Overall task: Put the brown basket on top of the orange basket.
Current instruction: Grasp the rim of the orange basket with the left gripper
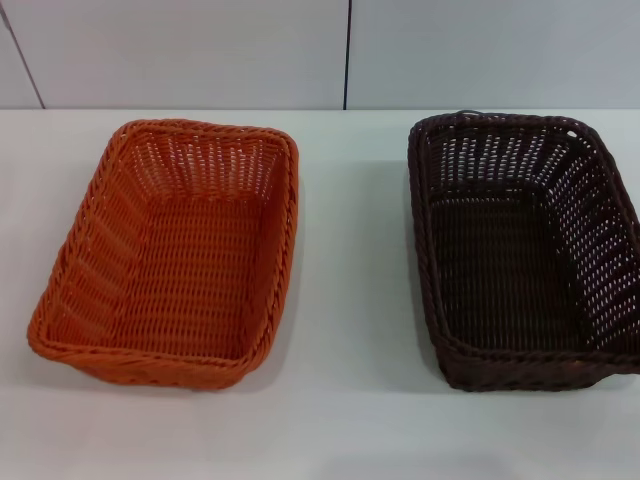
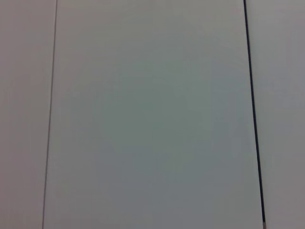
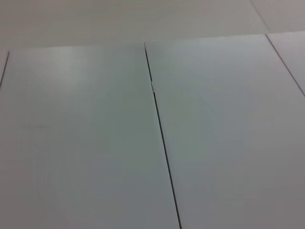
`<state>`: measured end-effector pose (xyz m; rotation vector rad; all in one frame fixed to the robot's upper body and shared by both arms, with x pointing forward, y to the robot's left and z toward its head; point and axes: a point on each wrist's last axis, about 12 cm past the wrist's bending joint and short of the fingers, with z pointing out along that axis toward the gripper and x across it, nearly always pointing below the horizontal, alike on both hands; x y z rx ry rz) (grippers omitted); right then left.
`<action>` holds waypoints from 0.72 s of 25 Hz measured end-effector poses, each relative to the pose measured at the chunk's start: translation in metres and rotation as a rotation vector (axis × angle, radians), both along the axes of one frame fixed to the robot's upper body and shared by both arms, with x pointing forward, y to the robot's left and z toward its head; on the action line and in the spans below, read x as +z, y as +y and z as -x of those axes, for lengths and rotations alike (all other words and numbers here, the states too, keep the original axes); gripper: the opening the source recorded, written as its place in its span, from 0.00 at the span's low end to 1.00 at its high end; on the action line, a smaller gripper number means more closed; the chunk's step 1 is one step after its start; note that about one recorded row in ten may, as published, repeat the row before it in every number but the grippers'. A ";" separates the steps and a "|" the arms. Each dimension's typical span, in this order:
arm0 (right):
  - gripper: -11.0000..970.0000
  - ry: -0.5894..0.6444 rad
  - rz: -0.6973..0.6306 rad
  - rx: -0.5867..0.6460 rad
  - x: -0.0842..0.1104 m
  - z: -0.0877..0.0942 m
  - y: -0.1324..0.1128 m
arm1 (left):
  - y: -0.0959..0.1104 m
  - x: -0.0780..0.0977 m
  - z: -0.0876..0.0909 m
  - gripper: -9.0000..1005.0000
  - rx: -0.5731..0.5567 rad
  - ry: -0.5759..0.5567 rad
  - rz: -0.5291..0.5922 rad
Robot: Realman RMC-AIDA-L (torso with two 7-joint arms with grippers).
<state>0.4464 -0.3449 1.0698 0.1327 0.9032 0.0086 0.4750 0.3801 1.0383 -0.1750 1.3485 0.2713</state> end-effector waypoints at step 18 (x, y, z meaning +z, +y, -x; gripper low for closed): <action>0.84 -0.021 0.000 0.048 -0.001 0.009 0.008 | -0.011 0.052 -0.040 0.76 -0.244 0.084 0.097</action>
